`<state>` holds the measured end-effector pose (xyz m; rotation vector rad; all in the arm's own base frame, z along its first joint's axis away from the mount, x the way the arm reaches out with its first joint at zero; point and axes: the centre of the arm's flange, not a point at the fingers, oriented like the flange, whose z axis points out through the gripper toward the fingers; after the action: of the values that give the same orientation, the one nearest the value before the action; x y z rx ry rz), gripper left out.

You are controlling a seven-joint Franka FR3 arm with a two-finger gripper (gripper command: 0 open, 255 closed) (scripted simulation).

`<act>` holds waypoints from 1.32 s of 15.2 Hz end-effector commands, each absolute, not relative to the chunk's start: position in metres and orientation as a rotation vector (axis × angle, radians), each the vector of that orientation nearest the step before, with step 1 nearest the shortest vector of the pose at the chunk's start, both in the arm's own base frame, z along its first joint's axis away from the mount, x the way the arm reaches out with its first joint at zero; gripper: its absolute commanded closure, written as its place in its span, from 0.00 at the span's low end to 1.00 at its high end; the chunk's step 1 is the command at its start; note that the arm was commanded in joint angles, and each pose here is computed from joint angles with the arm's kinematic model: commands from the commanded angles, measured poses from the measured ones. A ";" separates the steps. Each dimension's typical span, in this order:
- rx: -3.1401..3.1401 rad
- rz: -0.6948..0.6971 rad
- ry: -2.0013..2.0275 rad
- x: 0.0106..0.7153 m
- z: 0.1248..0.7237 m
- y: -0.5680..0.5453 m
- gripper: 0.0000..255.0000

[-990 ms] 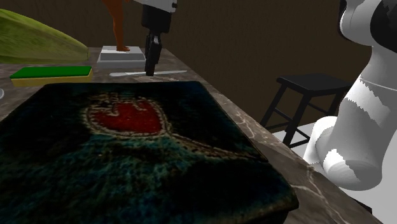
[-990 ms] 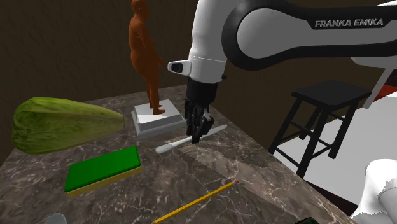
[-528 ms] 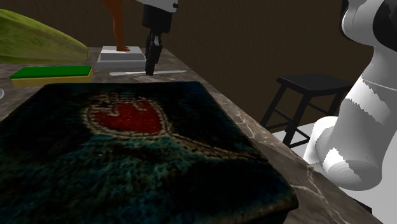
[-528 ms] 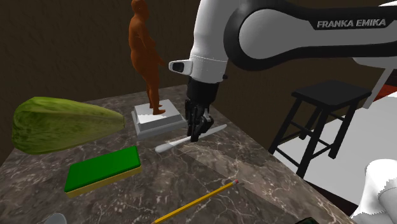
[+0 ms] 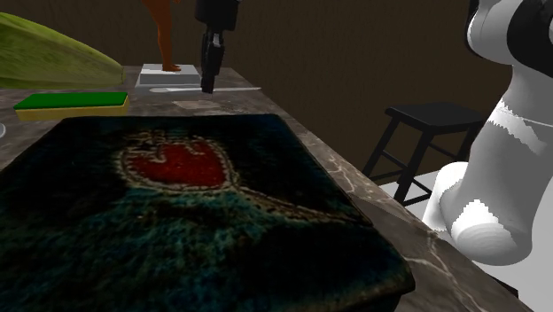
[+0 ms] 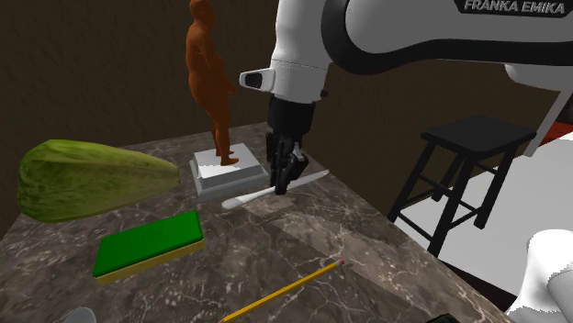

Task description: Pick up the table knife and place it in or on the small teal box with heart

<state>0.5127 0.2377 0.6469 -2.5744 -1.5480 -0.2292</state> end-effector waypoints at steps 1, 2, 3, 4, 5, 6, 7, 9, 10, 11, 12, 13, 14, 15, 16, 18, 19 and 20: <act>-2.574 -0.228 -1.548 0.512 0.657 0.238 1.00; -2.574 -0.228 -1.548 0.512 0.662 0.238 1.00; -2.574 -0.228 -1.548 0.512 0.668 0.238 1.00; -2.574 -0.228 -1.548 0.512 0.673 0.238 1.00; -2.574 -0.228 -1.548 0.512 0.678 0.238 1.00; -2.574 -0.228 -1.548 0.512 0.683 0.238 1.00; -2.574 -0.228 -1.548 0.512 0.689 0.238 1.00; -2.574 -0.228 -1.548 0.512 0.699 0.238 1.00; -2.574 -0.228 -1.548 0.512 0.705 0.238 1.00; -2.574 -0.228 -1.548 0.512 0.710 0.238 1.00; -2.574 -0.228 -1.548 0.512 0.715 0.238 1.00; -2.574 -0.228 -1.548 0.512 0.720 0.238 1.00; -2.574 -0.228 -1.548 0.512 0.726 0.238 1.00; -2.574 -0.228 -1.548 0.512 0.731 0.238 1.00; -2.574 -0.228 -1.548 0.512 0.736 0.238 1.00; -2.574 -0.228 -1.548 0.512 0.747 0.238 1.00; -2.574 -0.228 -1.548 0.512 0.752 0.238 1.00; -2.574 -0.228 -1.548 0.512 0.757 0.238 1.00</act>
<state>0.5127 0.2376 0.7521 -2.5741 -1.5484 -0.2292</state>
